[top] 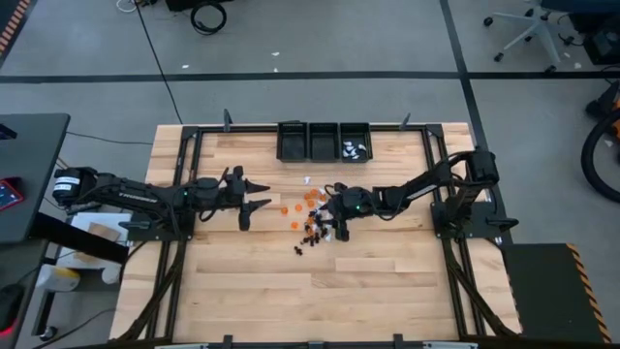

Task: Sort game pieces by color
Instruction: Put the black game piece into the center black basket, then put the white game piece into the right black basket

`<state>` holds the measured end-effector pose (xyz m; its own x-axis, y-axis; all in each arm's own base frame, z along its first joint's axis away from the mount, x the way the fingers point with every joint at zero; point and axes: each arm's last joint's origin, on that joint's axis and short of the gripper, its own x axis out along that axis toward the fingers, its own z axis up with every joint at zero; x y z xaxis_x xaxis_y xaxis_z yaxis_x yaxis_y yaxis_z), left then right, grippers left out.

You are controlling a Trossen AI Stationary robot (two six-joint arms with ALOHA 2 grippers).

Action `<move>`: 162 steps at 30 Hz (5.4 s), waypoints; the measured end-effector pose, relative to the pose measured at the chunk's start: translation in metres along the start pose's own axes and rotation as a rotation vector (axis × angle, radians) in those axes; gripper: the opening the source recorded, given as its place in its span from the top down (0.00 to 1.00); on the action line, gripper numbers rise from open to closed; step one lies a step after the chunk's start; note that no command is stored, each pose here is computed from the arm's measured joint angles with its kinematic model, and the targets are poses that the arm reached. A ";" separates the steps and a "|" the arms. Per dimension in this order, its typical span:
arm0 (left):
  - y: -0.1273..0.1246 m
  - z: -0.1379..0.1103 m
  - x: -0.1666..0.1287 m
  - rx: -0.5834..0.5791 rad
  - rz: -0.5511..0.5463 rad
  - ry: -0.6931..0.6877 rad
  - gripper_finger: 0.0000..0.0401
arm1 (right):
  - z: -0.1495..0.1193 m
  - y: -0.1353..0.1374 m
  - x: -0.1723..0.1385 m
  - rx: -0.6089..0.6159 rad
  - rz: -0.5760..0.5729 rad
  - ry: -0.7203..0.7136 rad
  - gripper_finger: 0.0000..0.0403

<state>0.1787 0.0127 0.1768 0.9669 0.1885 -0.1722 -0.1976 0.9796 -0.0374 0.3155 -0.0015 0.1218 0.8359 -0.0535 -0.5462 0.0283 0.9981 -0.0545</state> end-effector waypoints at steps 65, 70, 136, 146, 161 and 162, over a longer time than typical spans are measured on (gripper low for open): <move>-0.002 -0.008 -0.001 -0.098 -0.004 0.078 0.58 | 0.061 -0.135 0.004 0.245 -0.552 0.094 0.86; -0.002 -0.007 -0.001 -0.092 -0.004 0.076 0.58 | 0.060 -0.163 -0.003 0.261 -0.563 0.079 0.86; -0.005 0.003 0.000 0.214 0.007 -0.041 0.58 | 0.004 0.017 -0.011 0.010 0.001 0.070 0.34; 0.004 0.004 0.001 0.144 0.054 -0.042 0.58 | -0.011 0.035 -0.015 -0.046 0.010 0.224 0.40; 0.004 0.005 0.001 0.094 0.053 -0.048 0.58 | -0.044 0.042 -0.027 0.087 -0.022 0.175 0.45; 0.004 0.005 0.001 0.097 0.054 -0.047 0.58 | -0.051 0.042 -0.030 0.091 -0.027 0.143 0.45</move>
<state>0.1794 0.0168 0.1811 0.9623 0.2416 -0.1249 -0.2349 0.9698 0.0661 0.2641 0.0408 0.0935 0.7479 -0.0776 -0.6592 0.1044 0.9945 0.0014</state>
